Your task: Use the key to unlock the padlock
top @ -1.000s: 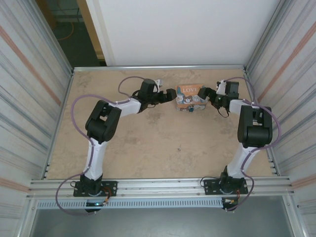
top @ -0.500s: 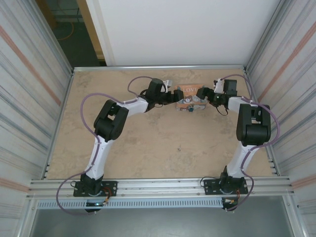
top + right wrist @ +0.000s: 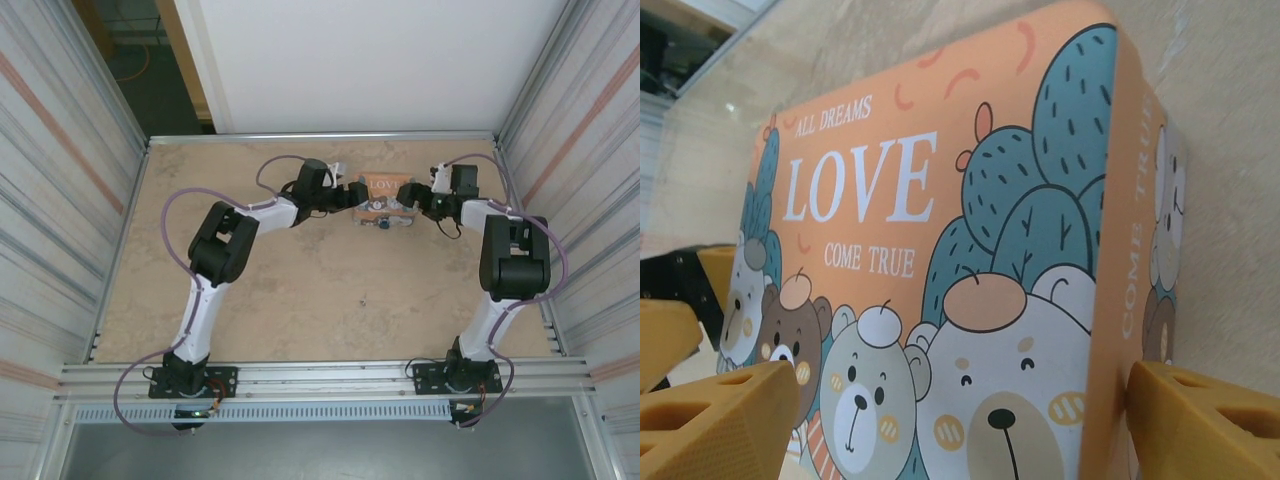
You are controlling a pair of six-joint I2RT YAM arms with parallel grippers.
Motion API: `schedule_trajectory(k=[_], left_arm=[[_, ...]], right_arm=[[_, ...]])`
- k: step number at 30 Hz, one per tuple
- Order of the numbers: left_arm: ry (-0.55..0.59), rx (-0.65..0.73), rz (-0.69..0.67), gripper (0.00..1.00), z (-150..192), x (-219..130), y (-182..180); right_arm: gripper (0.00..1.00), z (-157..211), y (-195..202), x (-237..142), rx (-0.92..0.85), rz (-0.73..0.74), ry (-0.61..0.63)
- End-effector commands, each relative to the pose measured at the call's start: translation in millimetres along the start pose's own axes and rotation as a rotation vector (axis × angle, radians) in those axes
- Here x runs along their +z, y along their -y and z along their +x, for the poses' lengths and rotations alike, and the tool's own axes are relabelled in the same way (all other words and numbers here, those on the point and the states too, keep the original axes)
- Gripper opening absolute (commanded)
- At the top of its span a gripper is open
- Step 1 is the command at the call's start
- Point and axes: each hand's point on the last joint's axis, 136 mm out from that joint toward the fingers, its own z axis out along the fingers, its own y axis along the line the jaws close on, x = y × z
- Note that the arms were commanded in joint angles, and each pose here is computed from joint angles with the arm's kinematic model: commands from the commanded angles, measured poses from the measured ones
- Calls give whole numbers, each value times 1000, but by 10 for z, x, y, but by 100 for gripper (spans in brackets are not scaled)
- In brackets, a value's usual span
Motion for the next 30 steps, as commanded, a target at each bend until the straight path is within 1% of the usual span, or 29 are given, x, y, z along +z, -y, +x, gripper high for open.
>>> schedule_trajectory(k=[1, 8, 10, 18, 25, 30], left_arm=[[-13, 67, 97, 80, 29, -150, 446], [-13, 51, 85, 80, 136, -390, 433], [-4, 57, 86, 79, 143, -515, 499], [-11, 32, 39, 80, 348, -829, 396], [-25, -5, -11, 80, 514, -966, 204], [-23, -38, -102, 80, 610, -1053, -8]], right_arm=[[83, 252, -464, -27, -39, -99, -64], [83, 533, -759, -30, -64, -102, -91], [84, 630, -848, -13, -76, -98, -105], [84, 1042, -1125, 34, -105, -79, -147], [83, 1287, -1344, 26, -134, -64, -167], [84, 1381, -1403, 25, -127, -62, -186]])
